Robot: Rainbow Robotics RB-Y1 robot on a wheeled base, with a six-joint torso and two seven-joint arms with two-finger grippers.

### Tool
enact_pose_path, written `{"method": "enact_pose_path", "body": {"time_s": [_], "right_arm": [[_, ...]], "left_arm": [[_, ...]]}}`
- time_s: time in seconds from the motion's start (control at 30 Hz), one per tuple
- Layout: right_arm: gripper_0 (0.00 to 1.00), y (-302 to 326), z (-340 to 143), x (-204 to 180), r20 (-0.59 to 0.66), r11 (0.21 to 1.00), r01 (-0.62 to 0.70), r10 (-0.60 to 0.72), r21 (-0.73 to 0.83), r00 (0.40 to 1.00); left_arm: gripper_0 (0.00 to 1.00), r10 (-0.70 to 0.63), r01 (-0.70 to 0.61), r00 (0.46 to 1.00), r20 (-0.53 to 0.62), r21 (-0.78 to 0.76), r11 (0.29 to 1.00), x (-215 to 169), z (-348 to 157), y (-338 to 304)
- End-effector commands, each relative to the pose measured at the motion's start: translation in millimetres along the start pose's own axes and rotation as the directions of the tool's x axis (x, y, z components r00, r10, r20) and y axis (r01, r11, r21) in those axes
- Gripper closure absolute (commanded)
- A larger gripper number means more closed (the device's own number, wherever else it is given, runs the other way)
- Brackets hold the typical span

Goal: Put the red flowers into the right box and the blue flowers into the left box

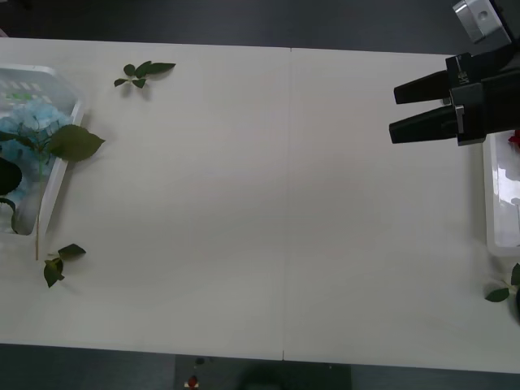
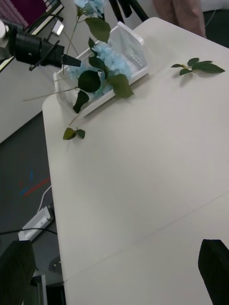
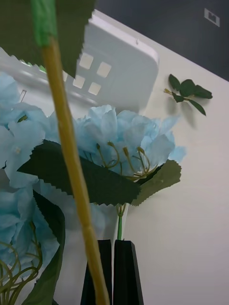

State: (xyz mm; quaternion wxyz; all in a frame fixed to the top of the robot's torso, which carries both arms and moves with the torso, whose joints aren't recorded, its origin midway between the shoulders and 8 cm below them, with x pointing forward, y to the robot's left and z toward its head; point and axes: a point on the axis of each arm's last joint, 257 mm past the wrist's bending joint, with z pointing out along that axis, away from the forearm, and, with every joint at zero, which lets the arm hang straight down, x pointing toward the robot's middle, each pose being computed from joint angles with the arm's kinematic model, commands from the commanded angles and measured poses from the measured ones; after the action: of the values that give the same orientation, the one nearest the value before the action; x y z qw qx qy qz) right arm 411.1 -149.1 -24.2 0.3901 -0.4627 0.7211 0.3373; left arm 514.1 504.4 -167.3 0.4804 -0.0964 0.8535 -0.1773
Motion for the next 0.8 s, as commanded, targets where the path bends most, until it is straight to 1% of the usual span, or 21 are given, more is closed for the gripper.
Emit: {"method": "enact_pose_path", "body": {"time_s": [0.03, 0.07, 0.13, 0.2, 0.23, 0.27, 0.3, 0.33, 0.37, 0.4, 0.57, 0.7, 0.77, 0.8], "right_arm": [[0.00, -11.0, -20.8, 13.5, -0.069, 0.993, 0.109, -0.107, 0.033, 0.992], [0.00, -13.3, -25.1, 18.2, -0.086, 0.991, 0.128, -0.125, 0.035, 0.988], [0.00, -15.7, -30.4, 23.2, -0.104, 0.988, 0.151, -0.146, 0.037, 0.984], [0.00, -20.9, -38.7, 29.5, -0.132, 0.979, 0.200, -0.192, 0.044, 0.972], [0.00, -22.3, -41.1, 30.9, -0.141, 0.976, 0.213, -0.205, 0.049, 0.969], [0.00, -25.4, -46.1, 34.9, -0.165, 0.968, 0.245, -0.233, 0.056, 0.958], [0.00, -27.0, -48.6, 36.4, -0.173, 0.965, 0.254, -0.241, 0.060, 0.955], [0.00, -29.0, -51.9, 39.7, -0.191, 0.960, 0.273, -0.257, 0.063, 0.947], [0.00, -31.0, -54.6, 41.1, -0.200, 0.955, 0.289, -0.271, 0.068, 0.942], [0.00, -32.7, -57.8, 43.2, -0.213, 0.950, 0.306, -0.285, 0.070, 0.935], [0.00, -39.3, -66.8, 50.0, -0.233, 0.929, 0.361, -0.334, 0.080, 0.913], [0.00, -40.9, -68.4, 56.3, -0.222, 0.923, 0.379, -0.357, 0.064, 0.907], [0.00, -41.4, -68.3, 62.2, -0.215, 0.922, 0.385, -0.366, 0.051, 0.906], [0.00, -42.0, -68.7, 65.3, -0.210, 0.919, 0.393, -0.376, 0.045, 0.903]], "left_arm": [[0.99, -0.028, 0.028, 1.000, 0.011, -0.030, 0.999, -9.7, -2.8, 10.0], [0.98, -0.025, 0.026, 1.000, 0.007, -0.035, 0.999, -5.0, 0.2, 11.2], [0.89, -0.024, 0.025, 1.000, 0.017, -0.042, 0.999, -4.4, 3.2, 12.5], [0.71, -0.027, 0.028, 0.999, 0.032, -0.050, 0.998, -3.0, 6.3, 14.8], [0.68, -0.030, 0.031, 0.999, 0.038, -0.051, 0.998, -3.1, 7.3, 15.0], [0.48, -0.027, 0.030, 0.998, 0.048, -0.057, 0.998, -3.7, 8.5, 16.4], [0.38, -0.027, 0.030, 0.998, 0.052, -0.059, 0.998, -4.5, 8.7, 17.0], [0.16, -0.021, 0.025, 0.998, 0.053, -0.062, 0.998, -4.6, 8.6, 17.7], [0.02, -0.016, 0.019, 0.999, 0.051, -0.067, 0.998, -4.2, 8.5, 19.2], [0.00, -0.009, 0.013, 0.999, 0.050, -0.071, 0.997, -3.9, 8.0, 20.4], [0.00, -0.004, 0.008, 0.998, 0.055, -0.068, 0.998, -6.3, 7.4, 19.3], [0.00, -0.037, 0.038, 0.997, 0.061, -0.027, 0.999, -18.1, 0.0, 9.8], [0.00, -0.038, 0.037, 0.999, 0.025, 0.016, 0.999, -28.5, -15.5, -0.9], [0.00, -0.025, 0.026, 1.000, -0.012, 0.048, 0.999, -35.4, -29.8, -10.7]]}}
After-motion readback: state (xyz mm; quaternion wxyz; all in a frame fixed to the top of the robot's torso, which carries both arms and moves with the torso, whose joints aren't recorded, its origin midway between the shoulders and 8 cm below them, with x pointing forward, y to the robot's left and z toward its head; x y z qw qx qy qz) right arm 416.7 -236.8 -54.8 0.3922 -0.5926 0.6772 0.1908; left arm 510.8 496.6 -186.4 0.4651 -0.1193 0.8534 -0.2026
